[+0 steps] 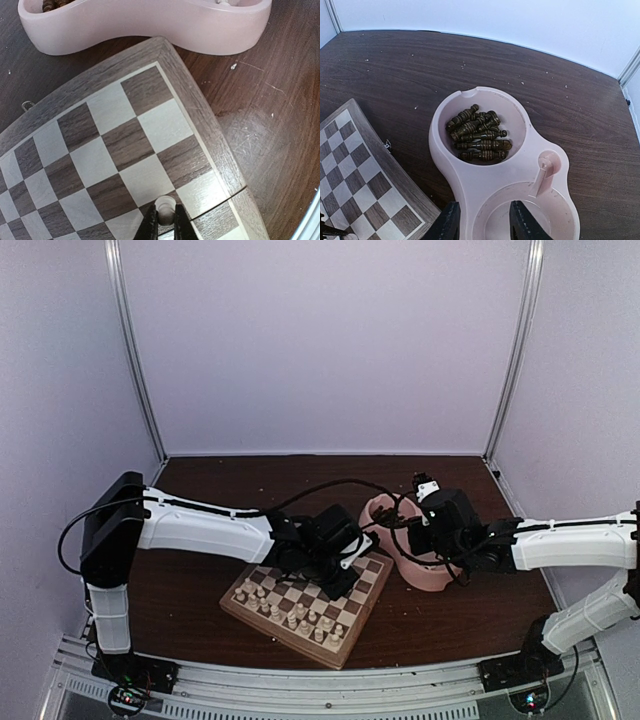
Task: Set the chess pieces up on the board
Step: Pick up the pawn from the chessboard, then place the pawn on d2.
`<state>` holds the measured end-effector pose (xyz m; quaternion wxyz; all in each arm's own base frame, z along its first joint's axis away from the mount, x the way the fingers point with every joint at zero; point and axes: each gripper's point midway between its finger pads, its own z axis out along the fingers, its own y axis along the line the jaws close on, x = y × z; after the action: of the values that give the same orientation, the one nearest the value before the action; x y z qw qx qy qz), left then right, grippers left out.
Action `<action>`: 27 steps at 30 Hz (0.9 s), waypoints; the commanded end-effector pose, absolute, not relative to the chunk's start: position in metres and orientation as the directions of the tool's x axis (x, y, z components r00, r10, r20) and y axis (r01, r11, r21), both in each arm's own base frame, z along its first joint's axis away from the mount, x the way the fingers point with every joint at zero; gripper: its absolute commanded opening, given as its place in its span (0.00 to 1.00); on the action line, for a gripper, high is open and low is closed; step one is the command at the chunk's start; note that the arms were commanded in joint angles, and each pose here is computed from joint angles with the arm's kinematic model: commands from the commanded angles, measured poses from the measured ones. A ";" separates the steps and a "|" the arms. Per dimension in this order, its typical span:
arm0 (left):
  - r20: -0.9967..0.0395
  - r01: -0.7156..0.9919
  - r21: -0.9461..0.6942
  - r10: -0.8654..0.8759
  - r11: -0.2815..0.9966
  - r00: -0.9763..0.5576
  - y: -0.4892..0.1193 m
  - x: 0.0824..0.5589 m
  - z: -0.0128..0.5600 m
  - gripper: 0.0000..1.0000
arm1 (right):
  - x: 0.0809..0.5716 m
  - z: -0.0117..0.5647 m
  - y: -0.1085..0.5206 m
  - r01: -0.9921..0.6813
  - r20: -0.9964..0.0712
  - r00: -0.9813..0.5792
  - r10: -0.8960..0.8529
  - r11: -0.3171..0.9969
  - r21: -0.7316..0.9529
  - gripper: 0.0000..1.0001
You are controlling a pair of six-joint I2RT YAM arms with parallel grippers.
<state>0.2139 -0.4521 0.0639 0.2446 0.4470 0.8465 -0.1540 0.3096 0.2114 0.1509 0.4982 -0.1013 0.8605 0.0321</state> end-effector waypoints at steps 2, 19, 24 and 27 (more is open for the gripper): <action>-0.575 0.822 -0.051 0.656 0.568 -0.489 -0.455 0.218 0.078 0.05 | 0.312 0.159 0.208 -0.181 -0.873 -0.473 -0.118 0.983 -0.034 0.36; -0.696 0.747 0.005 0.538 0.665 -0.475 -0.399 0.236 0.153 0.08 | 0.309 0.163 0.202 -0.170 -0.880 -0.462 -0.108 0.985 -0.032 0.36; -0.701 0.724 -0.004 0.514 0.690 -0.494 -0.374 0.230 0.156 0.08 | 0.309 0.163 0.203 -0.176 -0.881 -0.462 -0.106 0.984 -0.027 0.36; -0.695 0.713 -0.012 0.507 0.701 -0.510 -0.360 0.225 0.150 0.08 | 0.308 0.163 0.204 -0.180 -0.880 -0.463 -0.106 0.983 -0.024 0.36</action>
<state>0.2276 -0.3740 0.1542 0.3396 0.3747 0.8497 -0.1492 0.3086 0.2090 0.1577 0.5043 -0.0970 0.8574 0.0347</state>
